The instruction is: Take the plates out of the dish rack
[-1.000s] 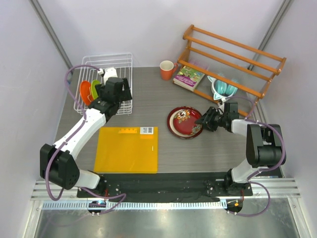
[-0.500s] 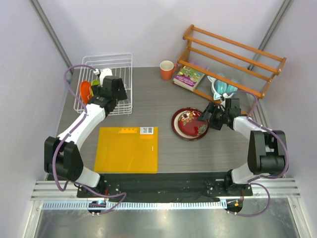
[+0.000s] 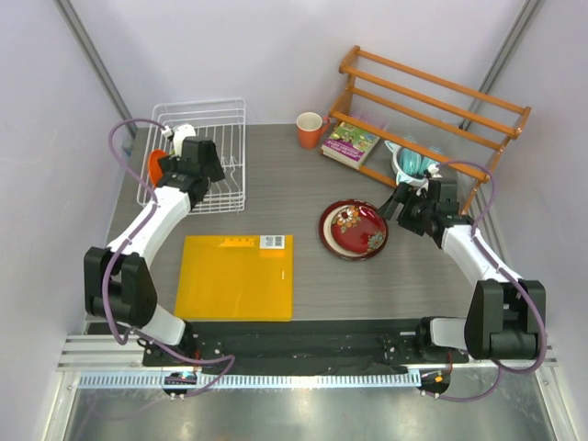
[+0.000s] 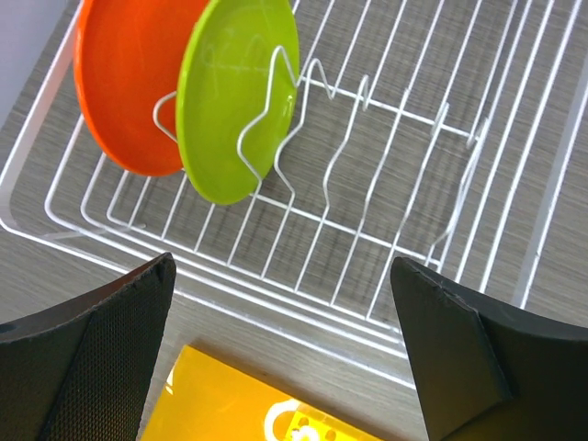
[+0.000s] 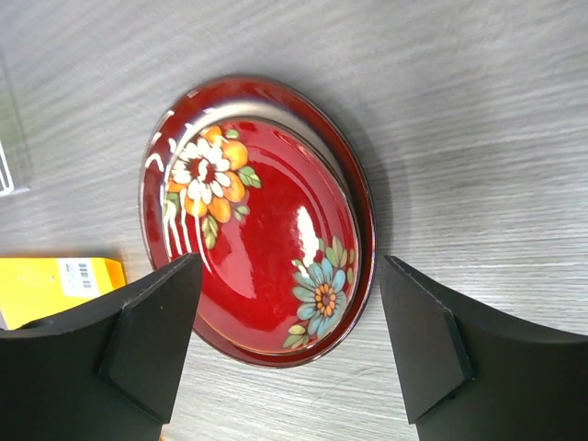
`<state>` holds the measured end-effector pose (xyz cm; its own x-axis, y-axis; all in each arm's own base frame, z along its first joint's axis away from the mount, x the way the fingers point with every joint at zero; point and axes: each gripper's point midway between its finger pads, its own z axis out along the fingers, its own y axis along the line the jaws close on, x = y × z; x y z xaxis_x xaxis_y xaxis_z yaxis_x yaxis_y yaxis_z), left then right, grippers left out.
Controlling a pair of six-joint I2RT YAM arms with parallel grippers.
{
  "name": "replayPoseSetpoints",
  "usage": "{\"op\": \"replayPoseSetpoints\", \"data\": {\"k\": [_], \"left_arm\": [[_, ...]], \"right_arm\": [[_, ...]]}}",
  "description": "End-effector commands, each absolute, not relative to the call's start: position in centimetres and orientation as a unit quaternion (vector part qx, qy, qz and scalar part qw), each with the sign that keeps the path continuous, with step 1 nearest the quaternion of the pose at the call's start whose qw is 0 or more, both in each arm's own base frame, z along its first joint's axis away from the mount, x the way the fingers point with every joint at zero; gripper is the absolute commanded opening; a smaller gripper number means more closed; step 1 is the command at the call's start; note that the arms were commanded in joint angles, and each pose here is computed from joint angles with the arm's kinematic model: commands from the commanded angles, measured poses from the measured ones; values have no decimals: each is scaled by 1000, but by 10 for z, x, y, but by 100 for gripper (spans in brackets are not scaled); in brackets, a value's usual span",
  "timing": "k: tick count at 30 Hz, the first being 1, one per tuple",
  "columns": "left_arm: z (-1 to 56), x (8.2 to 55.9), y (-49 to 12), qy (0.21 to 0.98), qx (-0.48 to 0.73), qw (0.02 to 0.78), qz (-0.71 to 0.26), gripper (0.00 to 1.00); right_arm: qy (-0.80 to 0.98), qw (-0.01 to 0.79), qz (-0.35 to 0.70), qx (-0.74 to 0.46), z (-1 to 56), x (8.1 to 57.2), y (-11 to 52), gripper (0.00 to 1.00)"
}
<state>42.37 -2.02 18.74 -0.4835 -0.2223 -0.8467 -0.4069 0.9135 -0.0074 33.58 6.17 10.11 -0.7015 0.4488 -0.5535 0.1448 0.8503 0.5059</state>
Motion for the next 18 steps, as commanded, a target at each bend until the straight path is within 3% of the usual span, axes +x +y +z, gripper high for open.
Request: {"op": "replayPoseSetpoints", "data": {"k": [1, 9, 18], "left_arm": [[208, 439, 3, 828, -210, 501, 141, 100], [206, 462, 41, 816, -236, 499, 173, 100], [186, 491, 54, 839, -222, 478, 136, 99]], "right_arm": [[886, 385, 204, 160, 121, 341, 54, 84], [893, 365, 210, 158, 108, 337, 58, 84], [901, 347, 210, 154, 96, 339, 59, 83]]}}
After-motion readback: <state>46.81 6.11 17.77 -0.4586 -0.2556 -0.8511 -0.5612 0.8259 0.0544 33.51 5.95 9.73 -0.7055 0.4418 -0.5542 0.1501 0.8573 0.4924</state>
